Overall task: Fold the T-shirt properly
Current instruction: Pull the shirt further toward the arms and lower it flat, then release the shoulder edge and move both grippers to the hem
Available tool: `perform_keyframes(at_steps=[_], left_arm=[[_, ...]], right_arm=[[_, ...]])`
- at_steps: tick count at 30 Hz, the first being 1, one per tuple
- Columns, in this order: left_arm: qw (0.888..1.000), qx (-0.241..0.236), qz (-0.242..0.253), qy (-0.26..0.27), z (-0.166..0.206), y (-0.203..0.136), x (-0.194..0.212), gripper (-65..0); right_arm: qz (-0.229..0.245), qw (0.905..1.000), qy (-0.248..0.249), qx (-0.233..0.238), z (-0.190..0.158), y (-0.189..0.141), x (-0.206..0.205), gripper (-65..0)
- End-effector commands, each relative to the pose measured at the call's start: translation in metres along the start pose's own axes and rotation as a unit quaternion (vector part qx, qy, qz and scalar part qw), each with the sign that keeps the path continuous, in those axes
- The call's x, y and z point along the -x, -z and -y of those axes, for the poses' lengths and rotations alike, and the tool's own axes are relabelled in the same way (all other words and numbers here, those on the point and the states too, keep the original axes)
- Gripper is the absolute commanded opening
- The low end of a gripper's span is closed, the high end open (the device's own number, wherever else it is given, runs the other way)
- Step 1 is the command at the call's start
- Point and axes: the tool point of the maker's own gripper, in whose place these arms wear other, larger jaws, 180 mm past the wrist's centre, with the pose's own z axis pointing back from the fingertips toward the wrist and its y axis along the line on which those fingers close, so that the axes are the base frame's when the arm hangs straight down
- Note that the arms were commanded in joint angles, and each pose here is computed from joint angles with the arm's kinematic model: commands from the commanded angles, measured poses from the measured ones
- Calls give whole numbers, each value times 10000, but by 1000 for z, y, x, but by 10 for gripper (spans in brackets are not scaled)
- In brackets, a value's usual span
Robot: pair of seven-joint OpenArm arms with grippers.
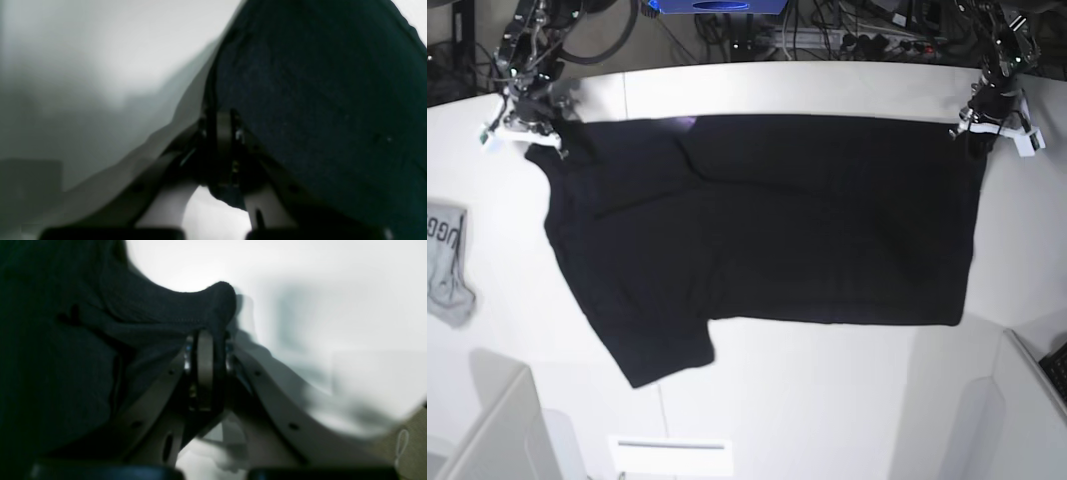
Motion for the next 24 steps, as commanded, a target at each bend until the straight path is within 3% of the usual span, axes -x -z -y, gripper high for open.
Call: perform_keyframes(at_steps=[1, 10, 24], left_arm=[[9998, 16, 157, 102, 0, -4, -11, -650], [9997, -147, -169, 55, -14, -18, 20, -650], [9986, -312, -376, 221, -27, -44, 36, -650]], right_arm=[[291, 9995, -80, 72, 5, -5, -17, -650], [269, 9991, -223, 242, 25, -24, -12, -650], [215, 9985, -359, 347, 37, -38, -7, -650]])
